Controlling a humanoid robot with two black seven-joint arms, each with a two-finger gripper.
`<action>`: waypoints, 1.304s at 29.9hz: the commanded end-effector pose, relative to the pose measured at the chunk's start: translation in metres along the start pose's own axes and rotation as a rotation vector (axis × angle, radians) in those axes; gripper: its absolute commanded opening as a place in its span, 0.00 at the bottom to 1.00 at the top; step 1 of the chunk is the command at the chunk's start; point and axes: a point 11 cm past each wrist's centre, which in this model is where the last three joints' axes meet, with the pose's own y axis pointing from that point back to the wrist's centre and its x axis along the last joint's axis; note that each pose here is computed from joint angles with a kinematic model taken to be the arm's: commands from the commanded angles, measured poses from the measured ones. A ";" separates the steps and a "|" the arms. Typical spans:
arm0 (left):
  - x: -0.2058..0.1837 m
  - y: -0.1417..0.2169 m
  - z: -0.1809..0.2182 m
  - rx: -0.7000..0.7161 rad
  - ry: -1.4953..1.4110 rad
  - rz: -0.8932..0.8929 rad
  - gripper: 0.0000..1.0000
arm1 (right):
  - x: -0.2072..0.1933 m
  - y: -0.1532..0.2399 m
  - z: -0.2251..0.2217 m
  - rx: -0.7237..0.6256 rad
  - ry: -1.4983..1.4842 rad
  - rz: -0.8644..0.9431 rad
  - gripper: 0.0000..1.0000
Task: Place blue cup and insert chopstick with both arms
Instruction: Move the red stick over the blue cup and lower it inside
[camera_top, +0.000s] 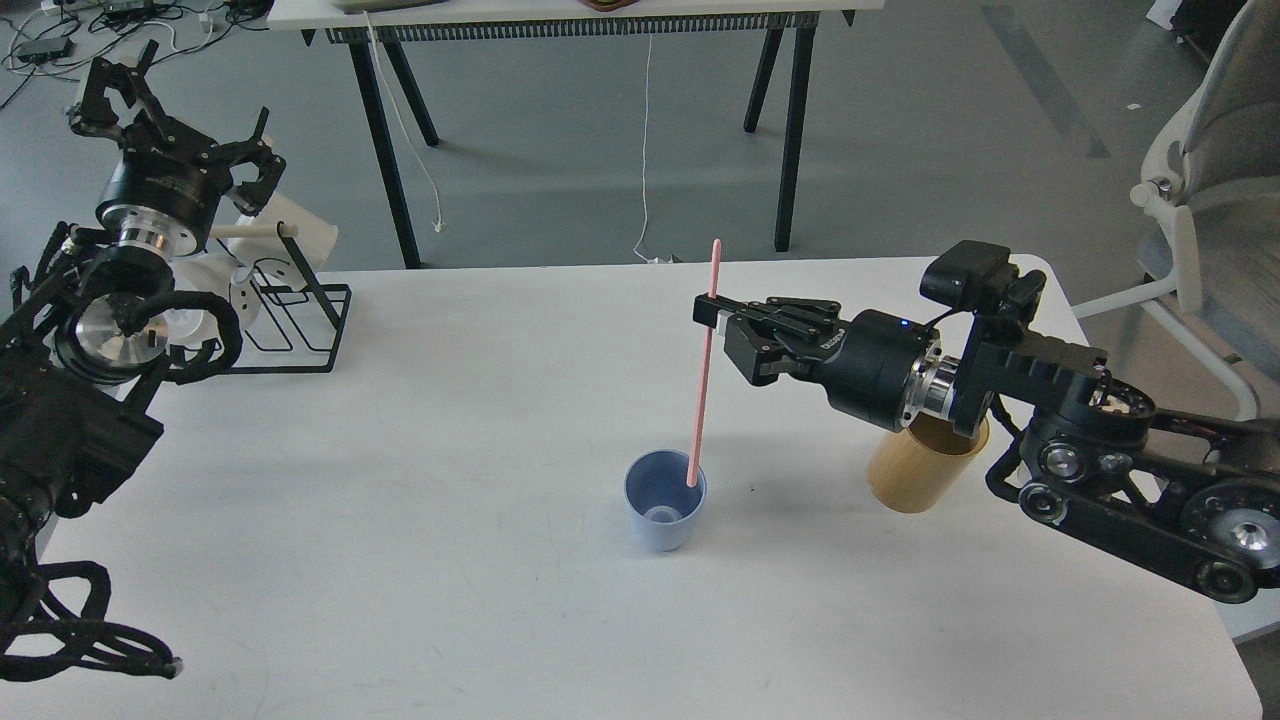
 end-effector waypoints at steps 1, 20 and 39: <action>0.000 -0.001 0.003 -0.005 -0.002 -0.001 1.00 | -0.002 0.000 0.001 -0.004 0.008 -0.007 0.01; 0.000 0.000 0.001 -0.002 -0.001 0.000 1.00 | -0.030 -0.027 -0.005 0.019 -0.017 -0.062 0.03; 0.005 0.002 0.004 -0.005 -0.007 0.011 1.00 | -0.056 -0.022 0.001 0.002 -0.034 -0.126 0.23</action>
